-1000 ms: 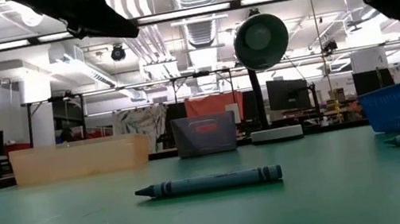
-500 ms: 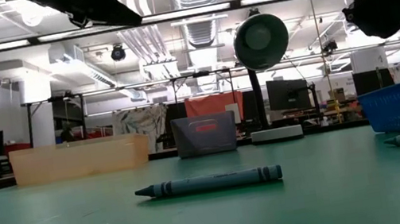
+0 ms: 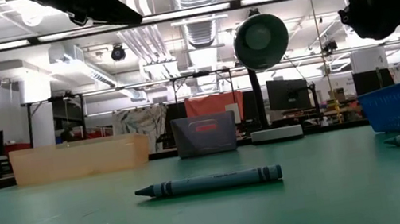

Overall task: Sort crayons
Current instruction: Put the brown crayon into the black bin

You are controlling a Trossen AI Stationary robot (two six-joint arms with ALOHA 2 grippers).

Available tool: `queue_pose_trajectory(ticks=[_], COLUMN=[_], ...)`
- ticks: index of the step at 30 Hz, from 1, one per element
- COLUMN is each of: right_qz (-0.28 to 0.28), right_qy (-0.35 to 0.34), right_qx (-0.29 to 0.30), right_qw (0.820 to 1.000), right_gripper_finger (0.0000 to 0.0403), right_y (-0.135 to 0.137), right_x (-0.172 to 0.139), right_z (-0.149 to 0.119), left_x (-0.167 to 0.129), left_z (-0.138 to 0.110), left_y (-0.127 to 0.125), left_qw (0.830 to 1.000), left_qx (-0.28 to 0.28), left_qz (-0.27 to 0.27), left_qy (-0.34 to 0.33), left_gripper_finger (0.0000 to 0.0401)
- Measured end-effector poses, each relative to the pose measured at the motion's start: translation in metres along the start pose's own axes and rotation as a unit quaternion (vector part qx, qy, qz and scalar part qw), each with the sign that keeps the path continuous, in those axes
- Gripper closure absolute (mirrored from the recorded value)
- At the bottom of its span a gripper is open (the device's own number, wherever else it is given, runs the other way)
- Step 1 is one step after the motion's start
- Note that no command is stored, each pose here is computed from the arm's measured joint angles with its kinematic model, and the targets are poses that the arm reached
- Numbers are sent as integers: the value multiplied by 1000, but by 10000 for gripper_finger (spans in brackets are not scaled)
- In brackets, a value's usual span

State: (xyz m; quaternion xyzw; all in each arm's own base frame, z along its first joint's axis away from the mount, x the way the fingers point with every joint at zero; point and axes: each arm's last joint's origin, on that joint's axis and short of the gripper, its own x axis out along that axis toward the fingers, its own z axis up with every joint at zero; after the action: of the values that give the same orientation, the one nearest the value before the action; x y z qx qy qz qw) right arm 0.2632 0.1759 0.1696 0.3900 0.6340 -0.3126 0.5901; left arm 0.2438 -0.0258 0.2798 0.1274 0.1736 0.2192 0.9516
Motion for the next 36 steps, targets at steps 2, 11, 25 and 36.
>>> queue_pose_trajectory(ticks=[2, 11, 25, 36], right_qz=[-3, -24, -49, -48], right_qy=[-1, -3, -3, -3], right_qx=[-1, 0, -5, -5], right_qw=[1000, 1000, 999, 999], right_gripper_finger=[230, 223, 250, 305], right_y=[0, -1, 0, 1], right_x=[2, 11, 27, 28], right_z=[0, 1, 3, 3], left_x=[0, 0, 0, 0], left_z=[0, 0, 0, 0], left_y=[0, 0, 0, 0], left_qw=[1000, 1000, 1000, 1000], left_qx=[0, 0, -1, -8], left_qz=[0, 1, 1, 1], left_qy=[0, 1, 1, 1], left_gripper_finger=[343, 343, 343, 343])
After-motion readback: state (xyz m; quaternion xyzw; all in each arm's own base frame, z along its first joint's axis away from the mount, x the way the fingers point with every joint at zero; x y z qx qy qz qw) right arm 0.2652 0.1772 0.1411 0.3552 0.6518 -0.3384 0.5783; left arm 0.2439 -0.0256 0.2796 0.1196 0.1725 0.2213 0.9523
